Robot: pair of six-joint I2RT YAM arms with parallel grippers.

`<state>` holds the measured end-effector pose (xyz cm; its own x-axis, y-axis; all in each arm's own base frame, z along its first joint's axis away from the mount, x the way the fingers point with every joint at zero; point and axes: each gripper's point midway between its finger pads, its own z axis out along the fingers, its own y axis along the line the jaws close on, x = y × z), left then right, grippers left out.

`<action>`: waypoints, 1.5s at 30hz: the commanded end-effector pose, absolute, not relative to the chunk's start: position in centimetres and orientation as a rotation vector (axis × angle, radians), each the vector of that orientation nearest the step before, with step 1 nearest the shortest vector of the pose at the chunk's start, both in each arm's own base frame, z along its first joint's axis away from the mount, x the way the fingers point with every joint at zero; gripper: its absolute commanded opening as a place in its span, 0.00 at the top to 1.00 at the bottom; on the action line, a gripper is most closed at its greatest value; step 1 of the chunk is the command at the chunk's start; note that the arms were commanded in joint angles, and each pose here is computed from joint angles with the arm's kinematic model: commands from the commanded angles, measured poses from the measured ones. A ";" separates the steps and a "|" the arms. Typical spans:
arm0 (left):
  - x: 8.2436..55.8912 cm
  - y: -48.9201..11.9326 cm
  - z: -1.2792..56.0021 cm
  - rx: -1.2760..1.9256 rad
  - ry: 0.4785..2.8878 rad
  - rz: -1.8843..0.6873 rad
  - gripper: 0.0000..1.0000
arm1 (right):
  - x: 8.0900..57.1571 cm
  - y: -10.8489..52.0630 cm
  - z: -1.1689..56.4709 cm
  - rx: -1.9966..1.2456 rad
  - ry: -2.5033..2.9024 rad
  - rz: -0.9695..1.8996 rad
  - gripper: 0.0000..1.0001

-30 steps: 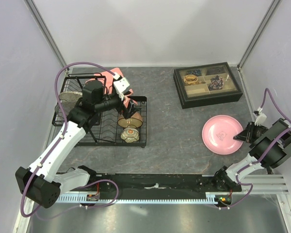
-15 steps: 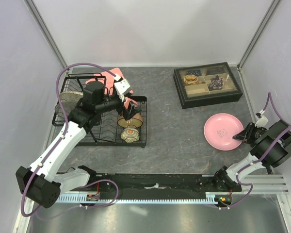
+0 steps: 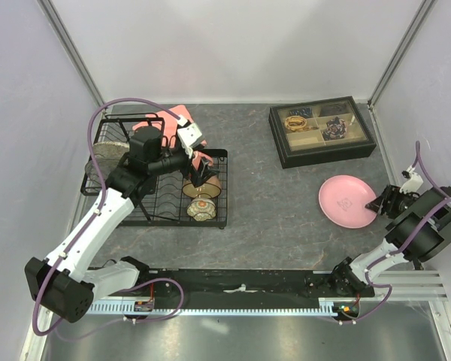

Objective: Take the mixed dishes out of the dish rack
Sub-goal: Place the plate at the center of the board, then pick up the plate from the dish rack.

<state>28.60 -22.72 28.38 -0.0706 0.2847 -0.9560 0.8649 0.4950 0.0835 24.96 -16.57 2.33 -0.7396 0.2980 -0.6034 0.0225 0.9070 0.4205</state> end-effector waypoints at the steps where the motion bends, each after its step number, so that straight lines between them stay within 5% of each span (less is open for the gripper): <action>1: 28.5 -22.7 29.1 1.032 1.561 -0.621 0.01 | 23.2 -19.4 0.7 0.172 2.467 0.263 0.32; 20: 29.4 -17.0 36.4 1.166 1.330 -0.069 0.01 | 23.1 -15.3 14.9 -0.083 2.217 0.087 0.02; 45: 24.7 -4.0 39.0 1.642 1.477 0.510 0.01 | 23.4 -7.0 18.2 -0.268 2.167 0.308 0.02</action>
<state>26.42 -5.45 37.74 0.2068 0.9204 -0.3319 0.6045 0.1465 0.7830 22.80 -7.64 17.63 -0.5871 -0.0870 -0.8049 -0.2762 0.9561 0.0981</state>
